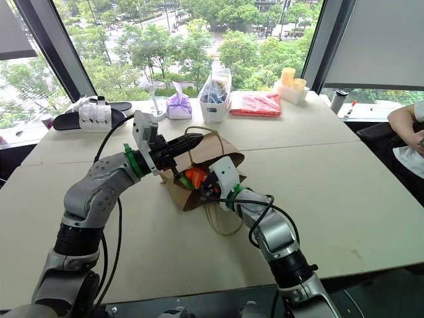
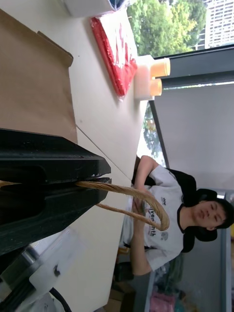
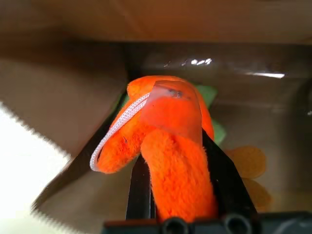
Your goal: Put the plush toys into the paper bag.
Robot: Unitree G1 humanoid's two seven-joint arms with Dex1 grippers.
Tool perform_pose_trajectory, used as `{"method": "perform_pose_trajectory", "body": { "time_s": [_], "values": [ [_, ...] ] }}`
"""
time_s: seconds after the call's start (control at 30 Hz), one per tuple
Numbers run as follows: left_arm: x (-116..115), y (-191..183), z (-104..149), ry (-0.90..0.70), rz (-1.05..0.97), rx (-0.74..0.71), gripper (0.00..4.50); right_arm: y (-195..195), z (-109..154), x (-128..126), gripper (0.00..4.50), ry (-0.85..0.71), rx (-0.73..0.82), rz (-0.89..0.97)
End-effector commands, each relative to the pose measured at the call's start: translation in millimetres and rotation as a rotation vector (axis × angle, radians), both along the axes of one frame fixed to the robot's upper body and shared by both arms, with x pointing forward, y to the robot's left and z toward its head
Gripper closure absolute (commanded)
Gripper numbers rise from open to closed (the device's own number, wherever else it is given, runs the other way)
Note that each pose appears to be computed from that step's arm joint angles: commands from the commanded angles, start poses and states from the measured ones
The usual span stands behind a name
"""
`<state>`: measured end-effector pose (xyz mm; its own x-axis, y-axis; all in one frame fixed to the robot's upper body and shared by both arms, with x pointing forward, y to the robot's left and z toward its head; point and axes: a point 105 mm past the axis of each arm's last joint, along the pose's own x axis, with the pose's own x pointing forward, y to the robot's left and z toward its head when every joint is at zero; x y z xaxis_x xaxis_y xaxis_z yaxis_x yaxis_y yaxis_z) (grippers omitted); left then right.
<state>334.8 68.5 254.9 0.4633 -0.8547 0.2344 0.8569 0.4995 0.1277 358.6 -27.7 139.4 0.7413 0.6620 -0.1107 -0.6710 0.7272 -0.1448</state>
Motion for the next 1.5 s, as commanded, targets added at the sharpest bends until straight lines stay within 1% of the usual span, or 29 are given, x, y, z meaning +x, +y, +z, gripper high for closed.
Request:
{"method": "perform_pose_trajectory", "body": {
  "time_s": [0.03,0.17,0.27,0.37,0.47,0.5,0.57,0.6,0.67,0.8,0.87,0.93,1.03,1.13,1.3,1.43,1.5],
  "values": [
    [-9,-1,13,-0.051,-0.021,-0.018,4.5,1,24,18,4.47,-0.121,0.017,-0.066],
    [-11,-3,12,-0.046,-0.029,-0.02,4.5,-3,28,32,4.47,-0.163,0.013,-0.132],
    [-13,-5,11,-0.044,-0.033,-0.02,4.5,-4,25,40,4.47,-0.17,-0.004,-0.161],
    [-14,-7,10,-0.041,-0.036,-0.02,4.5,-3,20,44,3.2,-0.163,-0.015,-0.168],
    [-15,-8,9,-0.038,-0.036,-0.017,4.5,-2,16,44,1.62,-0.149,-0.019,-0.158],
    [-14,-7,9,-0.037,-0.036,-0.016,4.5,-3,17,43,1.17,-0.147,-0.016,-0.154],
    [-13,-6,8,-0.033,-0.034,-0.013,4.5,-6,20,40,0.14,-0.148,-0.007,-0.149],
    [-13,-6,8,-0.032,-0.034,-0.012,4.5,-8,22,39,0.02,-0.151,-0.006,-0.149],
    [-12,-5,7,-0.029,-0.033,-0.011,4.5,-14,31,30,0.02,-0.162,0.001,-0.122],
    [-8,-1,4,-0.023,-0.029,-0.003,4.5,-41,65,-6,0.02,-0.16,0.095,-0.078],
    [-7,0,3,-0.023,-0.029,0.0,4.5,-57,72,-26,0.02,-0.137,0.101,-0.067],
    [-6,0,3,-0.024,-0.031,0.0,4.5,-70,69,-39,0.02,-0.106,0.082,-0.067],
    [-4,-1,3,-0.028,-0.035,-0.003,4.5,-89,49,-51,0.02,-0.021,0.033,-0.104],
    [-3,-3,4,-0.031,-0.039,-0.005,4.5,-98,20,-53,0.02,0.061,-0.012,-0.141],
    [-4,-6,3,-0.036,-0.047,-0.004,4.5,-108,-22,-45,0.02,0.146,-0.065,-0.213],
    [-5,-6,4,-0.04,-0.046,-0.003,4.5,-112,-43,-35,0.02,0.173,-0.101,-0.257],
    [-5,-7,4,-0.041,-0.044,-0.003,4.5,-112,-50,-30,0.54,0.175,-0.119,-0.266]
  ]
}}
